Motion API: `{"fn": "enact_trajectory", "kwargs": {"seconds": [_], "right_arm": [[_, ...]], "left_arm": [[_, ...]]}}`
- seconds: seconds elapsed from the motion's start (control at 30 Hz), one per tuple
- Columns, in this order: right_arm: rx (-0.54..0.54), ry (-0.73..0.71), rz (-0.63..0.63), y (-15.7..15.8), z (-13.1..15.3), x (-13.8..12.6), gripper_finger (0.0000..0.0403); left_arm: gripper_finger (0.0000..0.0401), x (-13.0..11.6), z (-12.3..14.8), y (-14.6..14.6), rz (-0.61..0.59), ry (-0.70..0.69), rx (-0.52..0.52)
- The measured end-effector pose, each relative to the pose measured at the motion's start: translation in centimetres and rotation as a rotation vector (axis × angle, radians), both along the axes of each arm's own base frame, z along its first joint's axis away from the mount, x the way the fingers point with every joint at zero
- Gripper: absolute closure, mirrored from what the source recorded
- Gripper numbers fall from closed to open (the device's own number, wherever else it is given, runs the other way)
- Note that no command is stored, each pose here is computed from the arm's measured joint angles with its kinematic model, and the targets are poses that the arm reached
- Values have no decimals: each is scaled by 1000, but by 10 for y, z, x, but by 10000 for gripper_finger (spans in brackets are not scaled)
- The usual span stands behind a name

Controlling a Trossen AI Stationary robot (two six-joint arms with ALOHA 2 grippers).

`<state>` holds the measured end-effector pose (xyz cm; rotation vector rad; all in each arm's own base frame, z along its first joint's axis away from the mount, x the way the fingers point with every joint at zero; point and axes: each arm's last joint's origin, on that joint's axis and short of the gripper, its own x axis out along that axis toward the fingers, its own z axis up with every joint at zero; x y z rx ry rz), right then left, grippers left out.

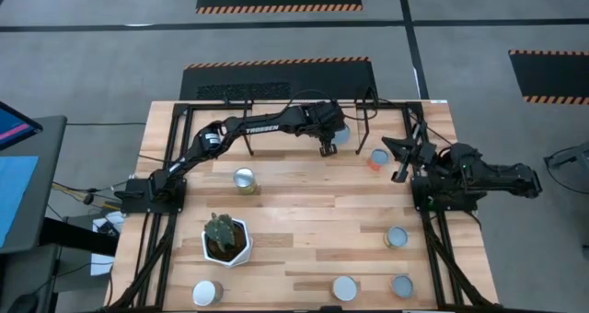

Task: Pick and place cans onto a shelf
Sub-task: Put the canned tuna on the shelf, then put the canned pears on the shelf

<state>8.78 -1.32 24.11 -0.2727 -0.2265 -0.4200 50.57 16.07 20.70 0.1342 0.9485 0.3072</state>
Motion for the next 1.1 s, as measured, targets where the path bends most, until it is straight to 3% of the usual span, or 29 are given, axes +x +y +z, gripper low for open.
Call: {"fn": "enact_trajectory", "kwargs": {"seconds": [0.1,0.33,0.47,0.8,0.97,1.1], "right_arm": [[-11,-1,20,2,0,0,378],[-43,9,41,5,1,0,378],[-41,11,25,5,1,0,378],[-27,45,-22,3,-2,1,378],[-23,63,-39,3,-4,1,378],[-16,70,-66,2,-5,1,378]], "left_arm": [[401,3,1,-7,-15,-18,-13],[401,-4,17,-23,18,60,105],[401,-25,35,-35,103,230,193],[401,-103,85,-58,350,593,149],[401,-136,130,-66,409,456,156],[401,-181,165,-78,484,345,153]]}}
